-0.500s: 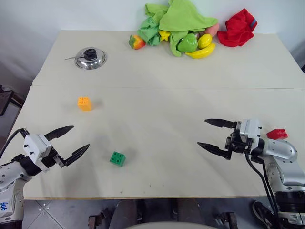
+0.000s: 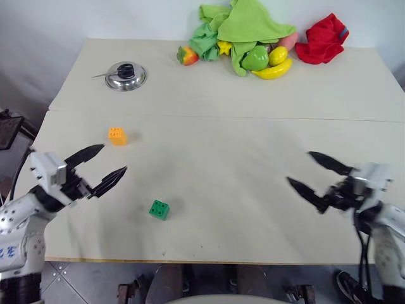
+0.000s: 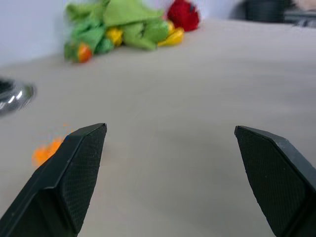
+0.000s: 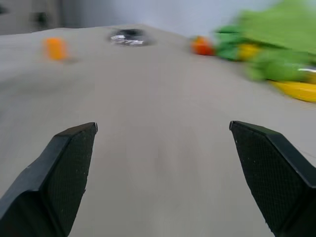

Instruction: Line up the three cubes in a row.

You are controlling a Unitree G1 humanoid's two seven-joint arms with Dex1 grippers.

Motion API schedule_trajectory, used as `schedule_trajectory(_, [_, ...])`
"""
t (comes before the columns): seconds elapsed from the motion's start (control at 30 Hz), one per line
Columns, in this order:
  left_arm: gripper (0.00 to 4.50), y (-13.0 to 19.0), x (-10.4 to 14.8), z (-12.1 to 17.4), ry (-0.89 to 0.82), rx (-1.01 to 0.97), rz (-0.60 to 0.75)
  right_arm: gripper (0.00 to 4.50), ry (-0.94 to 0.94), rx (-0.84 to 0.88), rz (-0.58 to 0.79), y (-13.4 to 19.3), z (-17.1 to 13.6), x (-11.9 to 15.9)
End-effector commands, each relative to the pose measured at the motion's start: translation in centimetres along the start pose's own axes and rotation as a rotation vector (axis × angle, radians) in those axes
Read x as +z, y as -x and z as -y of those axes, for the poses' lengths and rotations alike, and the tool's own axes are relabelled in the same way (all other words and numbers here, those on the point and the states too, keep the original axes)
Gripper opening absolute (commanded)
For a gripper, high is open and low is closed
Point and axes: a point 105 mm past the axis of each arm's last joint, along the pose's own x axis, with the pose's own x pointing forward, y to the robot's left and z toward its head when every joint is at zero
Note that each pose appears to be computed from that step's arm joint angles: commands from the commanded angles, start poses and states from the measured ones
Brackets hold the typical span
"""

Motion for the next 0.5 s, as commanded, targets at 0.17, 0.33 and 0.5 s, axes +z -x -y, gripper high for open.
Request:
schedule_trajectory(0.17, [4.37,-4.1,0.5,4.7,0.049,-0.280,0.019,4.50,0.035,-0.489,-0.079,10.0,3.0,0.6])
schedule_trajectory(0.33, [4.37,-5.5,0.7,5.1,0.066,-0.308,0.033,4.50,-0.028,-0.626,-0.169,12.9,3.3,-2.0])
schedule_trajectory(0.5, [4.37,-5.6,0.8,5.5,0.068,-0.324,0.030,4.50,-0.036,-0.572,-0.262,11.6,4.3,-3.0])
